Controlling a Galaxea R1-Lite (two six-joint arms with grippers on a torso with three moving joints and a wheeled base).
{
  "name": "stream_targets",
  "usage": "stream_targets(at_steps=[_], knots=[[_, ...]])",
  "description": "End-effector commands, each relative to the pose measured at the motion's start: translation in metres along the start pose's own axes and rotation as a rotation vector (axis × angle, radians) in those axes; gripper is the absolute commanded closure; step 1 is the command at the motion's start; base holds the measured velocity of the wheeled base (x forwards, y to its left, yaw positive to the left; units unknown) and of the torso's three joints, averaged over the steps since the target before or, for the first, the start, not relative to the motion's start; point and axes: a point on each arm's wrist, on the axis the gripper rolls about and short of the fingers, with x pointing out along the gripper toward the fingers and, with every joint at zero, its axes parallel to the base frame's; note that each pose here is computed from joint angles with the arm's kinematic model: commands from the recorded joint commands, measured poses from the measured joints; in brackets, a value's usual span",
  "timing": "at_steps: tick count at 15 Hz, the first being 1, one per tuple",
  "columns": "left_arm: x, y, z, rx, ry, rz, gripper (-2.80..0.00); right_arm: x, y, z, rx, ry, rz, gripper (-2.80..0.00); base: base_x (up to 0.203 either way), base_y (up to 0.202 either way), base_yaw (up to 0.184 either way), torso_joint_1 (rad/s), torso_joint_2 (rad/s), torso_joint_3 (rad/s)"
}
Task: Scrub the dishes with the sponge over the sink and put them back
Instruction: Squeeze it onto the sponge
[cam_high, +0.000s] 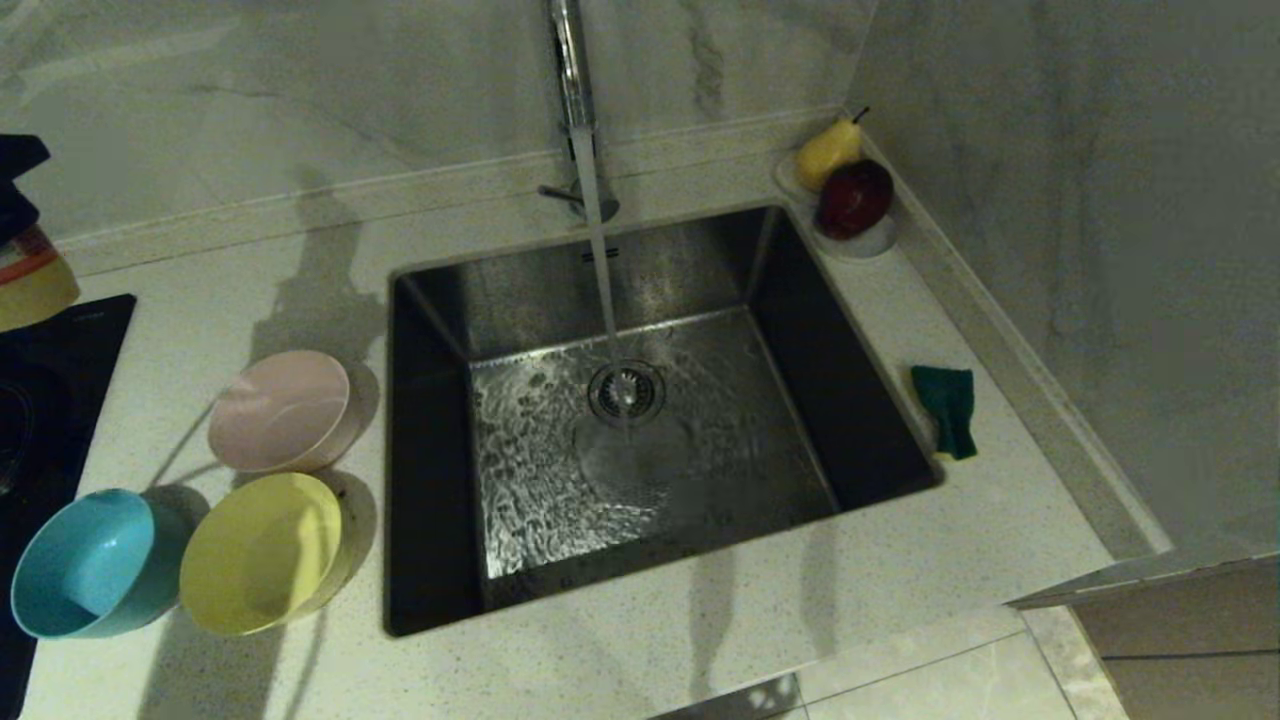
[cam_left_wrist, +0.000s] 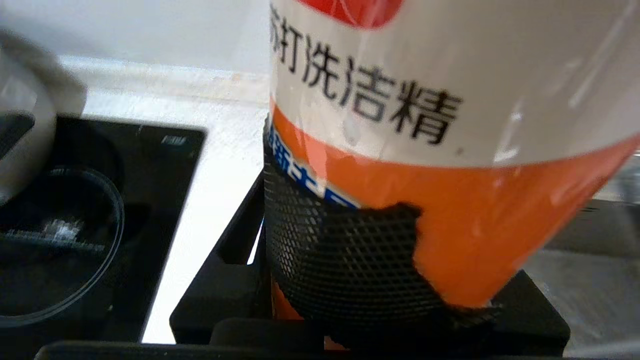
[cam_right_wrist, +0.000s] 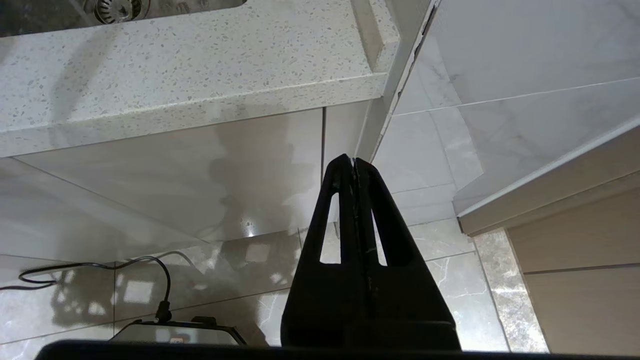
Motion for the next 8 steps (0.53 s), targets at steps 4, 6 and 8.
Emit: stream_targets(at_steps=[4, 6, 8], knots=[[-0.037, -0.028, 0.011, 0.174, -0.054, -0.285, 0.0, 0.0, 0.0, 0.0, 0.0, -0.002, 0.001, 0.0, 0.0, 0.0, 0.0, 0.0, 0.0, 0.0], [-0.042, -0.04, 0.011, 0.23, -0.067, -0.375, 0.0, 0.0, 0.0, 0.0, 0.0, -0.002, 0.001, 0.0, 0.0, 0.0, 0.0, 0.0, 0.0, 0.0], [-0.045, -0.05, 0.013, 0.316, -0.086, -0.437, 0.0, 0.0, 0.0, 0.0, 0.0, -0.001, 0.001, 0.0, 0.0, 0.0, 0.0, 0.0, 0.0, 0.0]])
